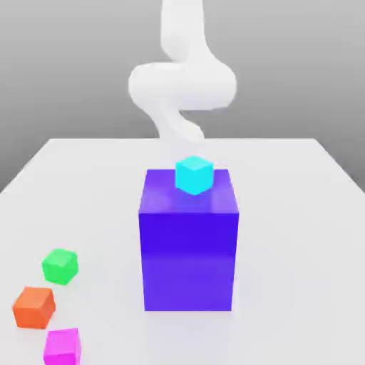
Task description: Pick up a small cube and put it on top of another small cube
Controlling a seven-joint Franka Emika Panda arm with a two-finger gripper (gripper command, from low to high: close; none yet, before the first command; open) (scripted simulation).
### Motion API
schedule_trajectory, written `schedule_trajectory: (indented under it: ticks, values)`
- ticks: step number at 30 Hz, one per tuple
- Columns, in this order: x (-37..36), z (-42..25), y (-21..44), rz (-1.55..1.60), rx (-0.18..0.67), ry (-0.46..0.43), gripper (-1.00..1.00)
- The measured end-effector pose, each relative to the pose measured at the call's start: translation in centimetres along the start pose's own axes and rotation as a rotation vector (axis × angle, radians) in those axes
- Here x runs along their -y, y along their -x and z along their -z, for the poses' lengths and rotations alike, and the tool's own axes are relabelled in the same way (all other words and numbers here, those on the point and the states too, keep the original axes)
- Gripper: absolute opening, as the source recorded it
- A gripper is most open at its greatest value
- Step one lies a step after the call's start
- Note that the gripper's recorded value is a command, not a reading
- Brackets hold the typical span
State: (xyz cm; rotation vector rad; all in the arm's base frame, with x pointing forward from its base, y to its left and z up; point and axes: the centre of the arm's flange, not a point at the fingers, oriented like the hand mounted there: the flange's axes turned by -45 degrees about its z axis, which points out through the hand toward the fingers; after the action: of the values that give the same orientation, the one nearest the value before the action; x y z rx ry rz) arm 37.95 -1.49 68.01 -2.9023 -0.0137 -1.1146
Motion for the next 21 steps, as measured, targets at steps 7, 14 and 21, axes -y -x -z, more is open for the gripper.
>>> schedule_trajectory:
  ticks: [7,14,21]
  values:
    - [-4.3,-12.8,1.1,0.021,0.180,-0.070,0.00]
    - [-8.4,-24.5,5.5,0.037,0.346,-0.100,0.00]
    - [-13.0,-34.1,12.5,0.056,0.507,-0.088,0.00]
